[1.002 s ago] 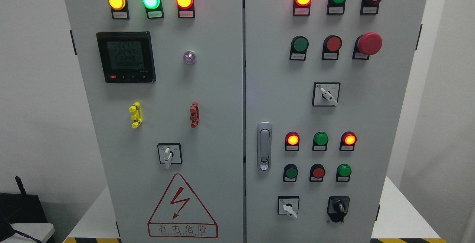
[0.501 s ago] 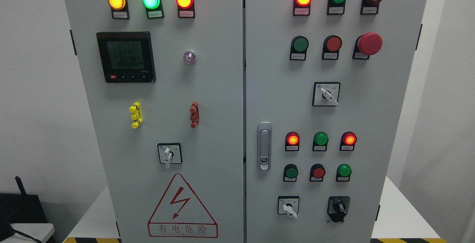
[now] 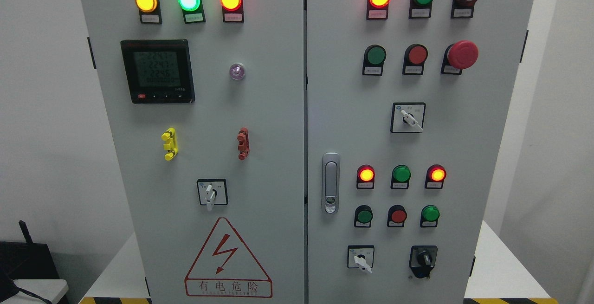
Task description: Turn on light switch 1
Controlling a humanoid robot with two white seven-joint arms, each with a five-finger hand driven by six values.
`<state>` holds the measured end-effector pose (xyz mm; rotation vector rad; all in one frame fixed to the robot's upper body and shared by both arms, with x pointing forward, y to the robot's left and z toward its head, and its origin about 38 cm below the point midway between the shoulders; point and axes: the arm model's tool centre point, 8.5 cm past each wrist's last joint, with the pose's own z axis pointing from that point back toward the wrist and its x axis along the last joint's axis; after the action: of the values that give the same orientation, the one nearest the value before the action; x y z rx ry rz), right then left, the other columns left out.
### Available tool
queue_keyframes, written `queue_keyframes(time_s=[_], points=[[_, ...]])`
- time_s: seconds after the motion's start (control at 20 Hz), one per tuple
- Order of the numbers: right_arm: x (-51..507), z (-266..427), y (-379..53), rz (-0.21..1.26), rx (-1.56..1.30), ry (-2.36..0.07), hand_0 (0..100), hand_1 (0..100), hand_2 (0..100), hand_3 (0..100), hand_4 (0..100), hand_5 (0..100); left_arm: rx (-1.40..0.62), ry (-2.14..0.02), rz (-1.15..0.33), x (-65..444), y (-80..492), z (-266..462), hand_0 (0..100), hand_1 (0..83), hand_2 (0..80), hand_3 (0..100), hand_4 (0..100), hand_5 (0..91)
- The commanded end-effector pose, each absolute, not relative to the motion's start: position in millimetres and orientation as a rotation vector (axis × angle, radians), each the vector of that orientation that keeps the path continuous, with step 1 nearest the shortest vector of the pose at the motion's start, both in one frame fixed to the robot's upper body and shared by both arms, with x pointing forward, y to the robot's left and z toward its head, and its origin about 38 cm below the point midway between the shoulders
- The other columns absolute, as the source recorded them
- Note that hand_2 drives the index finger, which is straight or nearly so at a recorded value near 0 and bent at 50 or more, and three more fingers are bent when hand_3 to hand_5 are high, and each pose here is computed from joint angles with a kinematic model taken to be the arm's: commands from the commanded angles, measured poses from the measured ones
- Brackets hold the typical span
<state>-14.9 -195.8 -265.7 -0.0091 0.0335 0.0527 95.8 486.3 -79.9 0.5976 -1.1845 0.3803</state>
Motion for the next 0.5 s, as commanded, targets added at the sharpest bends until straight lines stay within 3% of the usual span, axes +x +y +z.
queue_keyframes(time_s=[0.0, 0.2, 0.45], points=[[-15, -266, -196, 0.034, -0.007, 0.035, 12, 39, 0, 0, 0, 0, 0.786, -1.582, 0.246, 145, 512, 55, 15, 25.1, 34.3, 52, 67, 65.7], [-15, -266, -196, 0.034, -0.007, 0.035, 12, 39, 0, 0, 0, 0, 0.754, -1.642, 0.213, 165, 498, 63, 10, 31.9, 40.7, 58, 70, 72.9], [-15, -266, -196, 0.034, -0.007, 0.035, 12, 39, 0, 0, 0, 0, 0.717, -1.738, 0.196, 196, 469, 75, 8, 37.1, 41.8, 59, 71, 74.5]])
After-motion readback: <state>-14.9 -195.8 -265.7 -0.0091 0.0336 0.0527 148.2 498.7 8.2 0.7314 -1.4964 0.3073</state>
